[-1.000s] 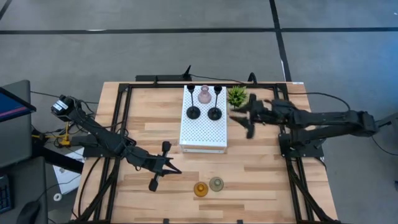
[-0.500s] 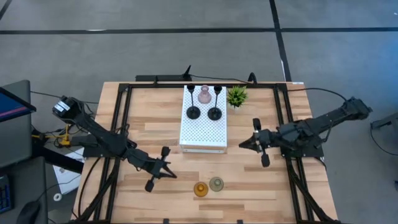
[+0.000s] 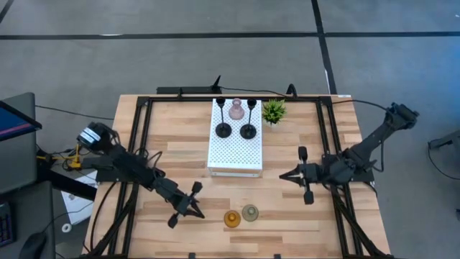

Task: Pick & Place candle stick holders
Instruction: Put the orange glass candle holder on the shelf

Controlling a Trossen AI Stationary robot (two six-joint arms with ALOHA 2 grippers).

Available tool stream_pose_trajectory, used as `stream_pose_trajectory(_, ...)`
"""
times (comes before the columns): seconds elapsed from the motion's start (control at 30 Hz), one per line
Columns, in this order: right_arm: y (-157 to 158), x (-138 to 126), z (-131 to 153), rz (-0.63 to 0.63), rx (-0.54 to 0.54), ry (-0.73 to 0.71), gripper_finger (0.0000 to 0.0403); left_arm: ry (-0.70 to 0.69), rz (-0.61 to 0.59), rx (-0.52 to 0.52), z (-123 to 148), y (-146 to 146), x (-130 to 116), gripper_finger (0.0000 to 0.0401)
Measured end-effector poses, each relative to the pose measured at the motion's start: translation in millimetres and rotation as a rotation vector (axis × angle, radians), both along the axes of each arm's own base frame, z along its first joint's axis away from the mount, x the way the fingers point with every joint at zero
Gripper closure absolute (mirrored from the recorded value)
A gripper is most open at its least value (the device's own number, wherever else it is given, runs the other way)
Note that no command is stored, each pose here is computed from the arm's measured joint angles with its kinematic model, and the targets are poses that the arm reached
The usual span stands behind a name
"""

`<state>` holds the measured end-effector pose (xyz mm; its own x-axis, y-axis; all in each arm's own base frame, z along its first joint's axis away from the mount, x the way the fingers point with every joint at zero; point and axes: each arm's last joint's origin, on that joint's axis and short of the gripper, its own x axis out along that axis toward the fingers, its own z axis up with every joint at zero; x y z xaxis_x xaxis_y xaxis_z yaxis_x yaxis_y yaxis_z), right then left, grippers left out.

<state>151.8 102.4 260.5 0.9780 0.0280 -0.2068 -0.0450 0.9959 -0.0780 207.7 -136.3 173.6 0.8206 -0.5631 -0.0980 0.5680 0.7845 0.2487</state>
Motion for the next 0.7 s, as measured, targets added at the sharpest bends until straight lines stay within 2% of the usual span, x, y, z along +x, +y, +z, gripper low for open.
stream_pose_trajectory(0.13,4.5,1.8,-3.8,-0.001,-0.017,0.013,0.0402,-0.045,0.045,-0.045,-1.2,3.7,8.1,0.0394)
stream_pose_trajectory(0.3,6.1,2.7,-5.8,0.002,-0.024,0.022,0.0402,-0.018,0.124,-0.139,-1.9,11.4,16.5,0.0387)
stream_pose_trajectory(0.7,6.0,2.5,-6.3,0.004,-0.027,0.027,0.0402,0.018,0.136,-0.135,-9.9,-7.1,55.0,0.0284)
